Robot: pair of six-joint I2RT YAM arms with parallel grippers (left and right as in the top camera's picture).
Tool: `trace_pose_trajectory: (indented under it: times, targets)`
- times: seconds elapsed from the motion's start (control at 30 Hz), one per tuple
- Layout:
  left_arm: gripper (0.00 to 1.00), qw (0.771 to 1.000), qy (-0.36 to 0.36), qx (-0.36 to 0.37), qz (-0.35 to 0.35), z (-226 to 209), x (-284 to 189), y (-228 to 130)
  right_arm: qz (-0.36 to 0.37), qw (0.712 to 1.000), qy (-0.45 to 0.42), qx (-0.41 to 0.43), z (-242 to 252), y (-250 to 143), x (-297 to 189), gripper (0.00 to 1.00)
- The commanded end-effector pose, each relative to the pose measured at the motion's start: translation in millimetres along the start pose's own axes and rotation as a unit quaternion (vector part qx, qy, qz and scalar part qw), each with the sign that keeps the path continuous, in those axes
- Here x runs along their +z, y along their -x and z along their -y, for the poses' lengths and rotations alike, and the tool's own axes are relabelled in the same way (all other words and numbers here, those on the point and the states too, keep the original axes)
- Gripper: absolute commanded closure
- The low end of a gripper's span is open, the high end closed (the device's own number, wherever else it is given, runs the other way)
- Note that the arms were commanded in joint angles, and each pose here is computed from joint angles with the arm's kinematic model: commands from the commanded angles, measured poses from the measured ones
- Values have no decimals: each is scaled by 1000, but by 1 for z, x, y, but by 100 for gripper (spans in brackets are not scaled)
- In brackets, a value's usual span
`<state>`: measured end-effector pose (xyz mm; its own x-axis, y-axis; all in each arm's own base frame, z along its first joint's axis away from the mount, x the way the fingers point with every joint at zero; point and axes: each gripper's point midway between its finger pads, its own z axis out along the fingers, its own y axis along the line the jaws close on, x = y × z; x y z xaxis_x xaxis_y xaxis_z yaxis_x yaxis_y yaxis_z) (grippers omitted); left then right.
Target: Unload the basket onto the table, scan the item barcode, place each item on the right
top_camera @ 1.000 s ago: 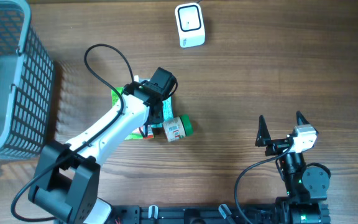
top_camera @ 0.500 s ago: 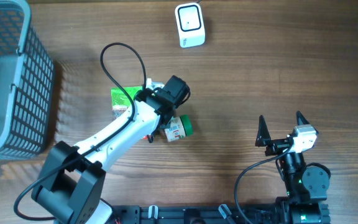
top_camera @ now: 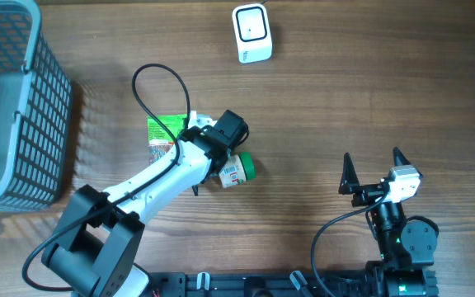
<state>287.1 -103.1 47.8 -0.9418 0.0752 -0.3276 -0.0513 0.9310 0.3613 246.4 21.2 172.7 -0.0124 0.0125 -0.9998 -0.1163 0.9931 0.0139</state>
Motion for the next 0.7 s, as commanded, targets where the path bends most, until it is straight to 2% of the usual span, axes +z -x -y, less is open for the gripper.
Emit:
trace_pose_trajectory:
  times: [0.0,0.17,0.27,0.37,0.47,0.67]
  targets:
    - [76,1000,22,-7,19,-11,-6,7,4,1000,1,-5,-1,1,0,0]
    - [78,999,5,-34,38,-19,-26,27,4,1000,1,-5,-1,1,0,0]
    - [88,996,-39,-69,29,-23,-36,34,3,1000,1,-5,-1,1,0,0]
    - [92,989,-102,-105,-7,-22,-37,32,3,1000,1,-5,-1,1,0,0]
    - [93,970,-182,-146,-68,-21,-34,26,4,1000,1,-5,-1,1,0,0]
    - [92,925,-332,-141,-116,-16,-41,26,3,1000,1,-5,-1,1,0,0]
